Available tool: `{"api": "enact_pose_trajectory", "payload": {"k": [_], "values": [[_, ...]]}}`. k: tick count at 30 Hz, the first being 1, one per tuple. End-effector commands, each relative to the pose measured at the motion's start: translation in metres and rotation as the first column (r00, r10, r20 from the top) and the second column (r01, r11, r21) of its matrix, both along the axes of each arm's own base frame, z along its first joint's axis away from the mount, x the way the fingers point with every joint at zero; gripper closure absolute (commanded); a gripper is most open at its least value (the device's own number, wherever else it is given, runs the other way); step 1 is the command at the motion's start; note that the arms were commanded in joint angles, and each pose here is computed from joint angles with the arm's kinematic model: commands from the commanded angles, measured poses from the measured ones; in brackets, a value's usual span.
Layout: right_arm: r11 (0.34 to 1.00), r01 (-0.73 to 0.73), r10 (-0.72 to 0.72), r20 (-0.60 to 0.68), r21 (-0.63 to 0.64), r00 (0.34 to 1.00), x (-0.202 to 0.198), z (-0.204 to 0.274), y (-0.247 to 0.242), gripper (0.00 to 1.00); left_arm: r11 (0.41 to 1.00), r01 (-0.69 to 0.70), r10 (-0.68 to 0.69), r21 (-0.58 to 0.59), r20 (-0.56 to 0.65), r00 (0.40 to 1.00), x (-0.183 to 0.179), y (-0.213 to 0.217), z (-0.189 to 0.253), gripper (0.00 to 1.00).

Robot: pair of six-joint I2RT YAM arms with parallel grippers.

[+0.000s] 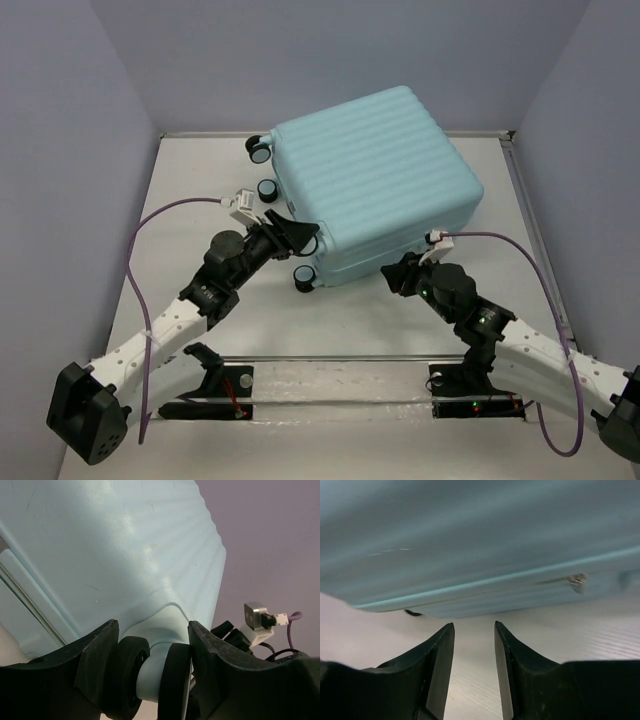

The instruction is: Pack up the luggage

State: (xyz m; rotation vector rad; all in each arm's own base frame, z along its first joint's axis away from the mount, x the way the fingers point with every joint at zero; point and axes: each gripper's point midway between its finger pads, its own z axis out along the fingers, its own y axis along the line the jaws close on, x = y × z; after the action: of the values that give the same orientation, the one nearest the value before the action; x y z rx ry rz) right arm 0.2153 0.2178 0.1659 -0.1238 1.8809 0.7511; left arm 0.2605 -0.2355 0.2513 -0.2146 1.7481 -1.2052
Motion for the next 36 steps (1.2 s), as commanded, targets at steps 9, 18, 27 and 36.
{"api": "enact_pose_trajectory", "payload": {"k": [9,18,27,36], "values": [[0.962,0.241,-0.250,-0.059,-0.125,0.966,0.039,-0.046,-0.078,0.48,0.995,-0.095,0.097,-0.019,0.136,0.986,0.009,0.032,0.051,0.94],[0.992,0.118,-0.113,0.088,-0.051,0.990,0.058,-0.017,-0.058,0.49,0.996,-0.086,0.090,-0.030,0.133,0.987,0.015,0.040,0.051,0.94],[0.998,0.042,-0.036,0.154,-0.037,0.987,0.064,-0.003,-0.042,0.50,0.997,-0.081,0.082,-0.020,0.114,0.990,0.014,0.039,0.041,0.94],[0.985,0.144,-0.132,0.123,-0.096,0.984,0.077,-0.017,-0.057,0.57,0.996,-0.082,0.084,-0.015,0.114,0.990,0.014,0.040,0.042,0.94]]}}
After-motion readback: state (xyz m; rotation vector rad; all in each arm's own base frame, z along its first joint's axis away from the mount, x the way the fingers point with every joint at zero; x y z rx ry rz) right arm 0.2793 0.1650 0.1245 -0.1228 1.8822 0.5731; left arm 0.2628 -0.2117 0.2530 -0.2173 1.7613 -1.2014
